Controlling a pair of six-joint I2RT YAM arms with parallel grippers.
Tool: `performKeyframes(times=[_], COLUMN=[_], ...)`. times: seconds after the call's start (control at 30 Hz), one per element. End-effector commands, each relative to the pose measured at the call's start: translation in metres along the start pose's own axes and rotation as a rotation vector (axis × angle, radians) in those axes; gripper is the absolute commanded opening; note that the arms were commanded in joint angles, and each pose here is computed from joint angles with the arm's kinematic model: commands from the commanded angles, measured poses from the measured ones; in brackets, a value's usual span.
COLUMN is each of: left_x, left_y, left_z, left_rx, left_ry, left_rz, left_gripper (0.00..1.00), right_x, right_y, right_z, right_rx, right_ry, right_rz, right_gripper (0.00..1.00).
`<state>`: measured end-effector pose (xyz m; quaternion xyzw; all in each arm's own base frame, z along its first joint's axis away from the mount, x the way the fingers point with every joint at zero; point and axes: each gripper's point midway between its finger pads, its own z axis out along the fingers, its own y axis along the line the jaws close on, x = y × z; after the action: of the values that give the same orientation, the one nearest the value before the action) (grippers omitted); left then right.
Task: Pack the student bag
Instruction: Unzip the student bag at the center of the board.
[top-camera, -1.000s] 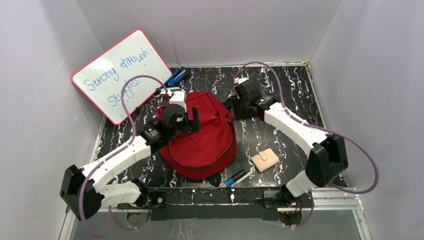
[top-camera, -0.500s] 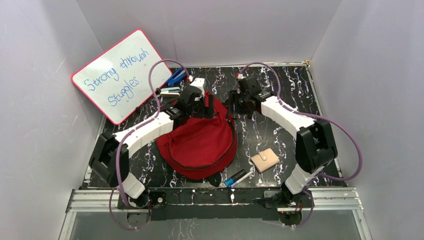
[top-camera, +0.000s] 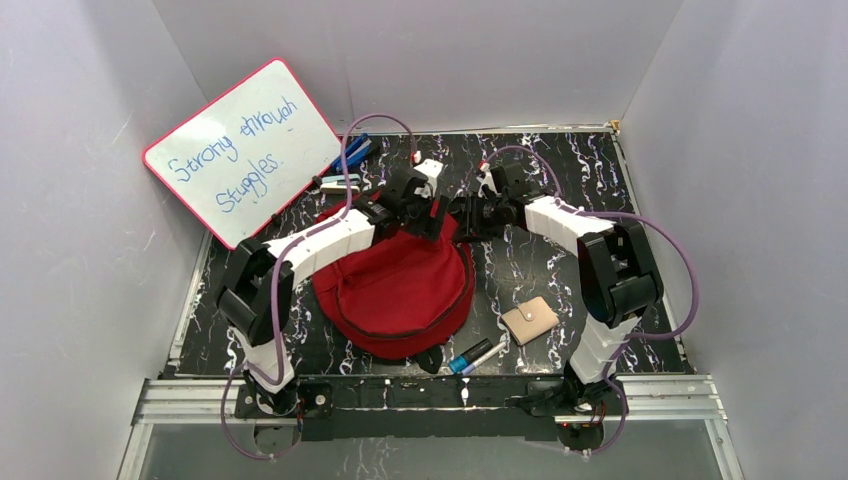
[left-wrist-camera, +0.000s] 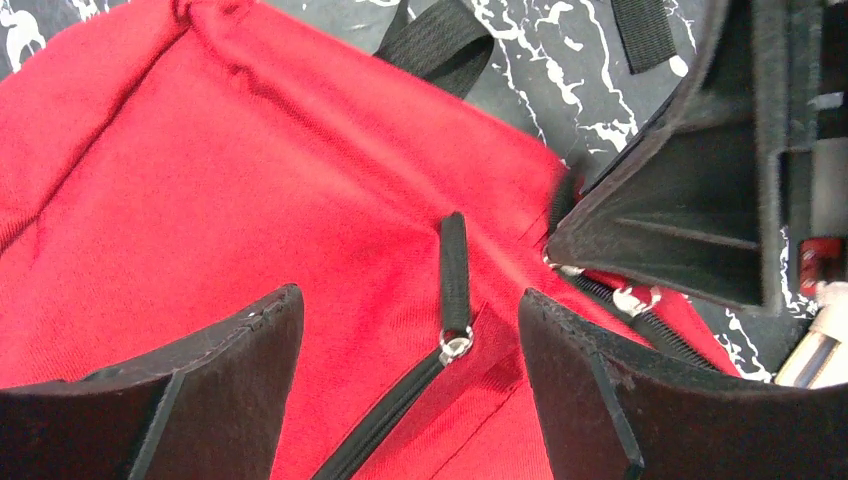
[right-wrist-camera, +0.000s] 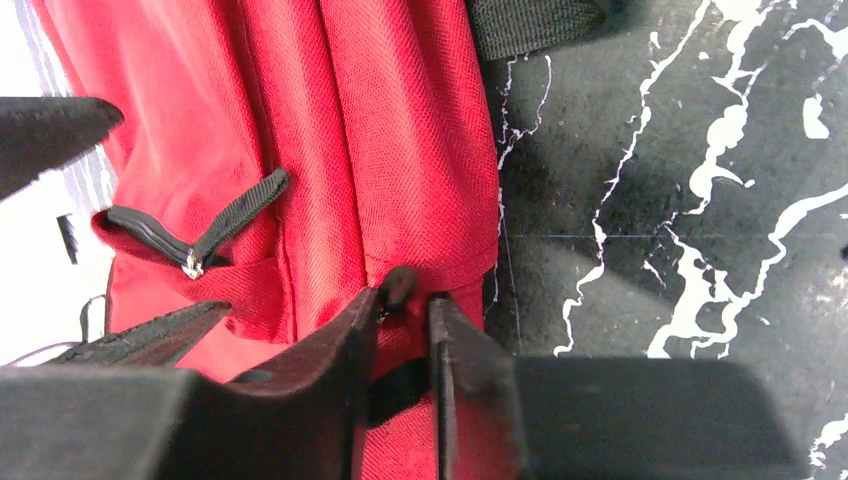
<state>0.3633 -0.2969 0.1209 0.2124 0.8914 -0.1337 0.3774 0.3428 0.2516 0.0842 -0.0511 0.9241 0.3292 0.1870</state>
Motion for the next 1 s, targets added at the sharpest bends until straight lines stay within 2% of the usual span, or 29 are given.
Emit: performKeyframes(times=[0.0,0.17,0.27,0.57,0.77,0.97], left_x=[-0.014,-0.016,-0.016,-0.015,-0.017,-0.018], left_y=[-0.004,-0.002,0.0,0.003,0.003,0.002], left_z=[0.004,0.015,0.021,0.022,0.022,0.021], left_rx=[-0.045,-0.111,-0.135,-0.189,-0.197,-0.204], left_ry=[0.002,0.036,0.058,0.082,0.078,0.072], left_rz=[0.128,0.231,0.275,0.342,0.347,0.337], left_gripper=[0.75,0.74,0.7,0.48,0.22,0.02], right_x=[-0.001,0.004,0.005,0.006,0.009,0.011], right_y=[0.017,0.015,0.015,0.016,0.017,0.016], right_z=[0.003,0.004,0.002,0.0,0.0,0.0], right_rx=[-0.133,-0.137,-0.144,-0.156,-0.166,-0.168], right_ry=[0.008,0.01,0.007,0.005,0.008,0.011], right_rz=[-0.004,-0.003,-0.002,-0.003,-0.003,0.0], right_gripper=[0.22,0.0,0.0,0.0,0.0,0.0])
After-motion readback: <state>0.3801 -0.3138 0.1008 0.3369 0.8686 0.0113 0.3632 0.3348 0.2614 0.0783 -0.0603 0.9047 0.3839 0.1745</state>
